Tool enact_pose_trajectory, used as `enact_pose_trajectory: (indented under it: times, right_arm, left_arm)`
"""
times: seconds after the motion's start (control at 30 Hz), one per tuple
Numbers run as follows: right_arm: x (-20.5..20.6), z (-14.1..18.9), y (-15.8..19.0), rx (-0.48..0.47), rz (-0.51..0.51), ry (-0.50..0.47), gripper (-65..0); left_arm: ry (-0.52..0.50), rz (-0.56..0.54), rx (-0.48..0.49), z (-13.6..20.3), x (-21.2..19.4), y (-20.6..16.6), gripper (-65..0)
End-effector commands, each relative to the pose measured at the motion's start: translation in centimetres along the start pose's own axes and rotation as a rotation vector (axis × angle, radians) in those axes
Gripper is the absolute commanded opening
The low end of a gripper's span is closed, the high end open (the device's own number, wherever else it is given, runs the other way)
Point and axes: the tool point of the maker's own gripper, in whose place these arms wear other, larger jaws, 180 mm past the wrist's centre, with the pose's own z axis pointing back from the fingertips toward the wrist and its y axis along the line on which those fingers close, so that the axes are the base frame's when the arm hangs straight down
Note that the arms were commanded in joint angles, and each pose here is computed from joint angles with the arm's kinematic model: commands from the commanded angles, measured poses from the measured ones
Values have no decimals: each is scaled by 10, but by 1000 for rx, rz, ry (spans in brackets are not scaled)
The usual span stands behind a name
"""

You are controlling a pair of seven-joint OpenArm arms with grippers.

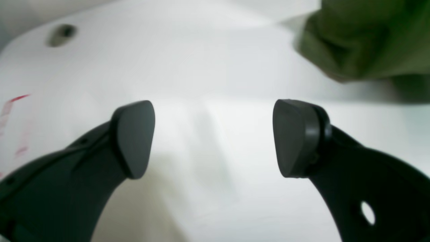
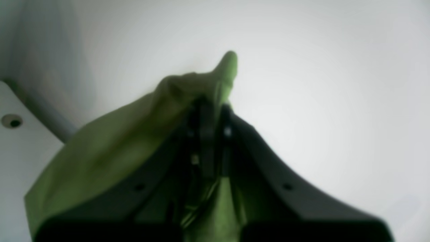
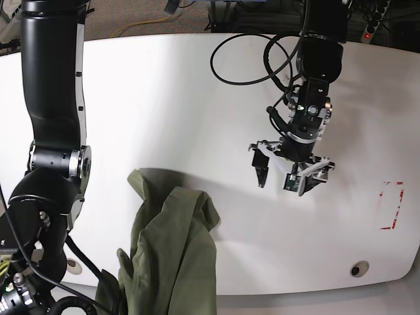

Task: Fold the T-shirt properly
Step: 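Move the left gripper down to the hanging shirt beside the right gripper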

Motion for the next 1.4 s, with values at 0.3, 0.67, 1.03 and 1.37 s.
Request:
enact_pose_trajectory:
  times: [0.3, 0.67, 1.03, 1.37]
  right_arm:
    - [26, 2, -6, -19, 32, -66, -650]
    - [25, 3, -8, -25, 34, -62, -650]
    - [24, 3, -8, -25, 37, -59, -650]
    - [24, 3, -9, -25, 39, -58, -650]
  left_arm:
    - [-79, -87, -170, -21, 3, -69, -142]
    - [-75, -126, -256, -53, -7, -109, -140]
    - [-63, -89, -317, -84, -10, -157, -140]
    - [-108, -88, -184, -106, -3, -137, -143]
